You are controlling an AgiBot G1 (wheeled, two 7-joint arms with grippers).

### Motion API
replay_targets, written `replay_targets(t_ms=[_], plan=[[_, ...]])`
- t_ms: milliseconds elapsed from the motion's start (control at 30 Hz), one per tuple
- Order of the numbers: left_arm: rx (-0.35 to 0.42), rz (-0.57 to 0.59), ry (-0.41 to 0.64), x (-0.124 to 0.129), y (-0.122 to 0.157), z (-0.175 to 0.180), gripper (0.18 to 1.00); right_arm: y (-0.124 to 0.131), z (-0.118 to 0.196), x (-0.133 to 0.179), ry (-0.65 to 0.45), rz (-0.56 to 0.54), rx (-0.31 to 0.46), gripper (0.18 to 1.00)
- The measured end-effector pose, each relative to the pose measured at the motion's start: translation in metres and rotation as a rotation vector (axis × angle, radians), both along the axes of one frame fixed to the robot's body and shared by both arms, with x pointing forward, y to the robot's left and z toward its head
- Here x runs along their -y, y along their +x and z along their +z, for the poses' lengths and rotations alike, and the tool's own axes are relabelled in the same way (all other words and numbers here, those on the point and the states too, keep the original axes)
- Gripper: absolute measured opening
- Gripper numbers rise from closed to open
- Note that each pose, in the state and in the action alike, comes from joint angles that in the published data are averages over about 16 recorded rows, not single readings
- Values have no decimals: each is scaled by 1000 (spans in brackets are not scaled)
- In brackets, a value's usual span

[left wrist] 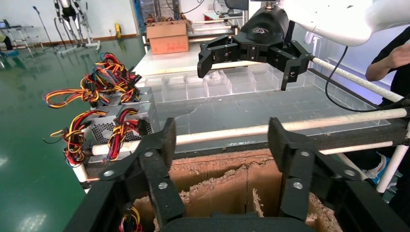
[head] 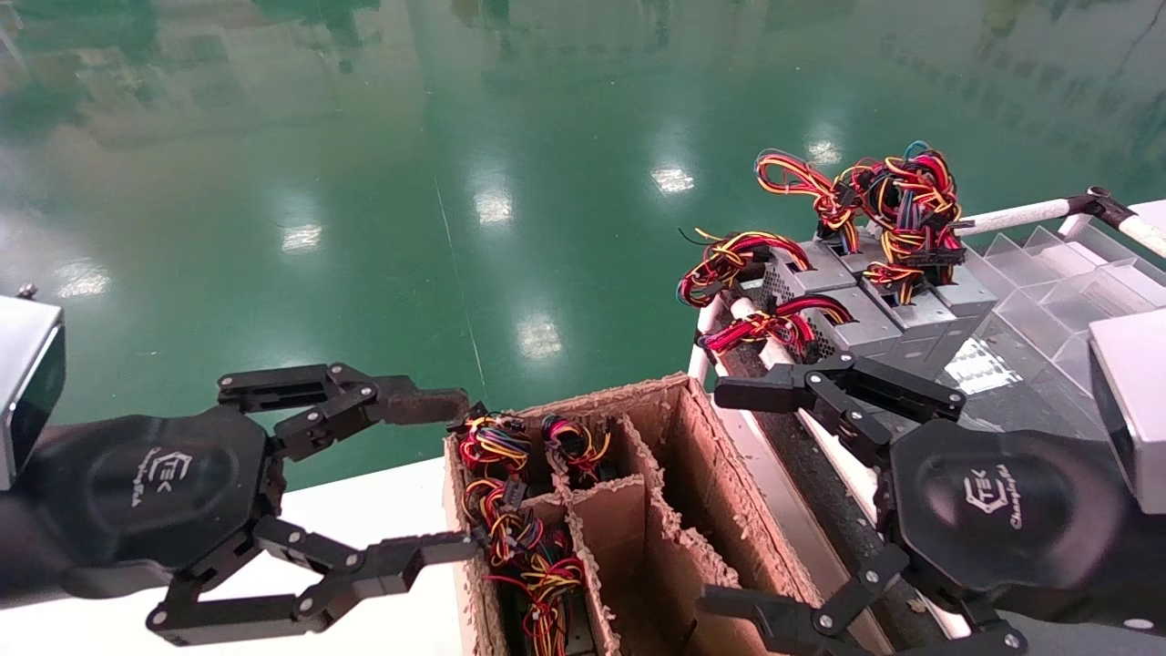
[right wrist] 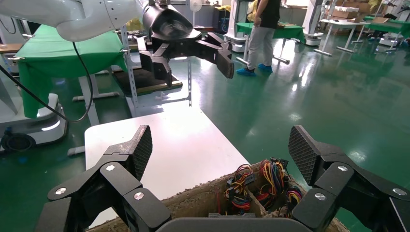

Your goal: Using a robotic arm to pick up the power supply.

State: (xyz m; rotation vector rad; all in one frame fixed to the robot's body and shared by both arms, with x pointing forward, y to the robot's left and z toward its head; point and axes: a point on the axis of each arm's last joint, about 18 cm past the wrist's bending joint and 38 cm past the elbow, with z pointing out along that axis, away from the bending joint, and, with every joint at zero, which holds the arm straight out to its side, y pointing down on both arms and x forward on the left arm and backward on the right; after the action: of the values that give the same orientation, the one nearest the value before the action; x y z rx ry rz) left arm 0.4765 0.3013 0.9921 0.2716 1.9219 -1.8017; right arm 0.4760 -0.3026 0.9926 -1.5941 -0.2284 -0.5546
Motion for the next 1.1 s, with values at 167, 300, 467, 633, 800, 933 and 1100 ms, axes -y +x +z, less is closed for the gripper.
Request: replay_targets(t_ms=[167,300,467,633,800,933,1100], plan=[[0,0,0,0,0,0,633,0,0,0,0,0,0,1001],[0,0,0,0,0,0,572,0,0,0,0,0,0,1001],[0,0,0,0,0,0,458,0,0,0,0,0,0,1001],[0,0,0,0,0,0,360,0,0,0,0,0,0,1001],[0,0,0,0,0,0,281,0,0,0,0,0,0,1001],[0,0,0,0,0,0,240,0,0,0,0,0,0,1001],[0,0,0,0,0,0,211,0,0,0,0,0,0,1001]])
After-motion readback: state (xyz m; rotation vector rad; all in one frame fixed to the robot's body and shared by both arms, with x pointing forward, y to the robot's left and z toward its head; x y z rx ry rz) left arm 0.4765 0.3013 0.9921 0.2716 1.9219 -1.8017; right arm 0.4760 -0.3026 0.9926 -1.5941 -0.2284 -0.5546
